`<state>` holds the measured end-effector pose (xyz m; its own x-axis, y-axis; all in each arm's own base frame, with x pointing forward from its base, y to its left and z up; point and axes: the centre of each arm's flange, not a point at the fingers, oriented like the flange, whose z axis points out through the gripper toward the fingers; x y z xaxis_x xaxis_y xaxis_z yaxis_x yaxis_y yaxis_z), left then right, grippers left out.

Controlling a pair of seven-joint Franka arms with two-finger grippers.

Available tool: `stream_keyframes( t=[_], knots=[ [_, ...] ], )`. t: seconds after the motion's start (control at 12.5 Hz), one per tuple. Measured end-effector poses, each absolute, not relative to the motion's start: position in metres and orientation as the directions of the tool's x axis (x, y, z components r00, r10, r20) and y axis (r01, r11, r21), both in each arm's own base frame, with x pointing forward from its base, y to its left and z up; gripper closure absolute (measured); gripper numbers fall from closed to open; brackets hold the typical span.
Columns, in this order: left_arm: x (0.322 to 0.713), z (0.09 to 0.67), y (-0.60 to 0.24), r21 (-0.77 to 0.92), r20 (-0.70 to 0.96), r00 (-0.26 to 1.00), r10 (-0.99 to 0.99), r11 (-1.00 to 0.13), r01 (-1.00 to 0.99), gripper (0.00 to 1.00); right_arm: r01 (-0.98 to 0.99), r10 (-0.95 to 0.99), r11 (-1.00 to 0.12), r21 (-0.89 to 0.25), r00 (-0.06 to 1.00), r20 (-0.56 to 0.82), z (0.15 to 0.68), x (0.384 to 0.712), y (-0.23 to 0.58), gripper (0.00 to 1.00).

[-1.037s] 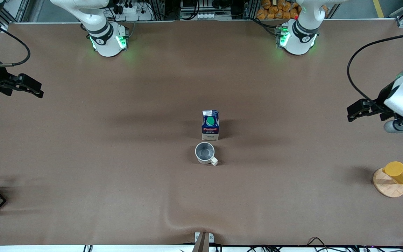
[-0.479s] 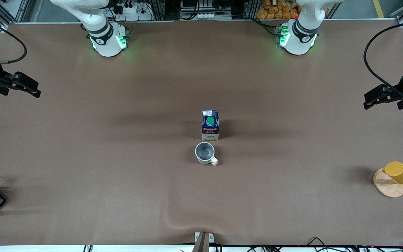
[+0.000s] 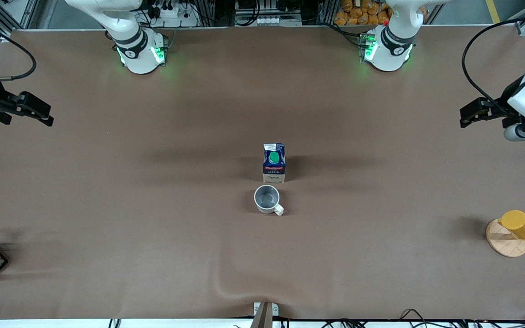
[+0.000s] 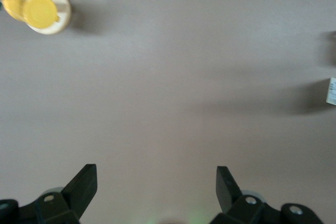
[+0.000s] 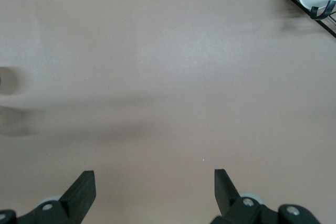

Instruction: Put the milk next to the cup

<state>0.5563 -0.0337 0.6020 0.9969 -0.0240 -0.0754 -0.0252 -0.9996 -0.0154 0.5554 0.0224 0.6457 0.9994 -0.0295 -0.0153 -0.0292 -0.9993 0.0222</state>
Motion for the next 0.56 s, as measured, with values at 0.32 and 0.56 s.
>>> stream_keyframes(
  t=[0.32,0.56],
  knots=[
    [0.556,0.600,-0.020,-0.005,-0.079,0.997,-0.002,-1.000,-0.003,0.00,-0.023,-0.023,-0.999,0.022,1.000,-0.016,0.646,0.555,0.022,0.00],
    [0.554,0.605,-0.019,-0.004,-0.067,0.998,-0.019,-1.000,-0.019,0.00,-0.024,-0.025,-0.999,0.022,1.000,-0.016,0.646,0.555,0.021,0.00]
  ],
)
